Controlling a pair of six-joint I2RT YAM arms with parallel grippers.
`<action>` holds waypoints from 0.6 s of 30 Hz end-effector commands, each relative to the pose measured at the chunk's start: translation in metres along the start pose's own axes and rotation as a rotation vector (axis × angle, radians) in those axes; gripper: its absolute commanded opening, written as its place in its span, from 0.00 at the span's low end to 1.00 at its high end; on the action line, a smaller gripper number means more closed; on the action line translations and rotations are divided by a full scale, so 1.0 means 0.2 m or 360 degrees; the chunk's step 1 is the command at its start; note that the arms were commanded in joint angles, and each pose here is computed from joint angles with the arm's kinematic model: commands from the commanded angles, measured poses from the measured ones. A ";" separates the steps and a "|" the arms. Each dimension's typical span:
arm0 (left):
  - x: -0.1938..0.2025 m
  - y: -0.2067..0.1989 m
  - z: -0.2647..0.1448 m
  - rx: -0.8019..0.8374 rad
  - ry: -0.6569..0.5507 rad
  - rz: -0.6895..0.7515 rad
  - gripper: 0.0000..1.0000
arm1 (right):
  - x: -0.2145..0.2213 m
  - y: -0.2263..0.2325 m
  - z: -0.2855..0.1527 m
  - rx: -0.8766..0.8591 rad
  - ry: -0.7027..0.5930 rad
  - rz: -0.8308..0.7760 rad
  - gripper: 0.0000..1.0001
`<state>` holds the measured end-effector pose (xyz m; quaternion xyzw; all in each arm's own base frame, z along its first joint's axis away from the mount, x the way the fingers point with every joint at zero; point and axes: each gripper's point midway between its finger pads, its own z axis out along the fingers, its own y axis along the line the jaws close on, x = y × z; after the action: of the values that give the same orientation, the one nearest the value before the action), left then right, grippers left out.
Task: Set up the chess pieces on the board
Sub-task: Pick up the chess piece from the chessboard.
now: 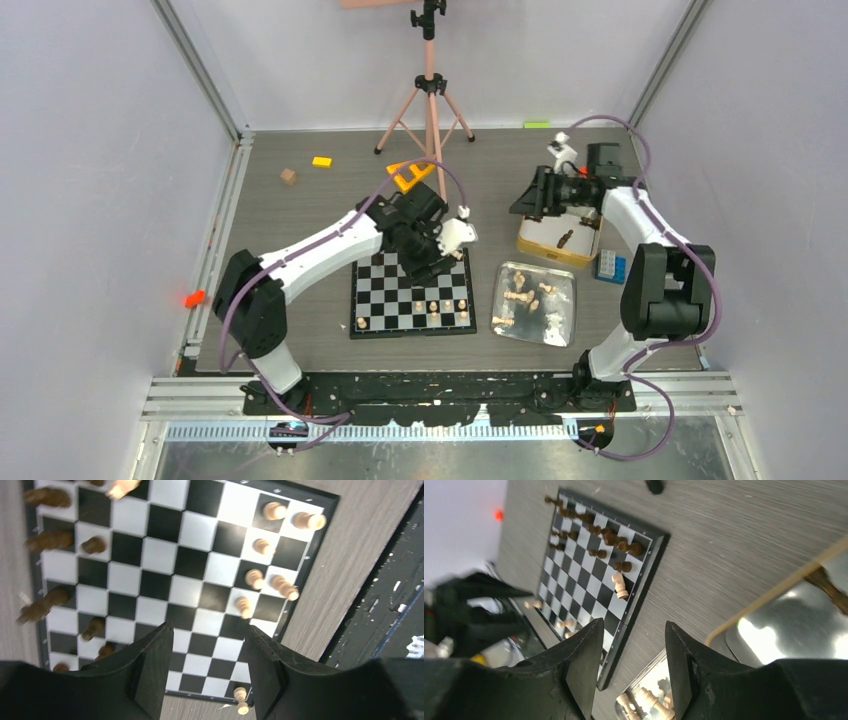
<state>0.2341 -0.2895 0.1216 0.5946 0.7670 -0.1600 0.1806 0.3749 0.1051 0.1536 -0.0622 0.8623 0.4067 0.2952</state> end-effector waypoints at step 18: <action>0.31 0.42 -0.41 -0.0227 -0.0391 -0.0725 0.76 | 0.46 0.26 0.59 0.0398 0.0647 -0.1292 0.56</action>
<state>0.2975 -0.1741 0.1502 0.3807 0.8706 -0.1753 0.2576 0.3149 0.2411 0.0746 -0.4039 0.8650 0.1942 0.2257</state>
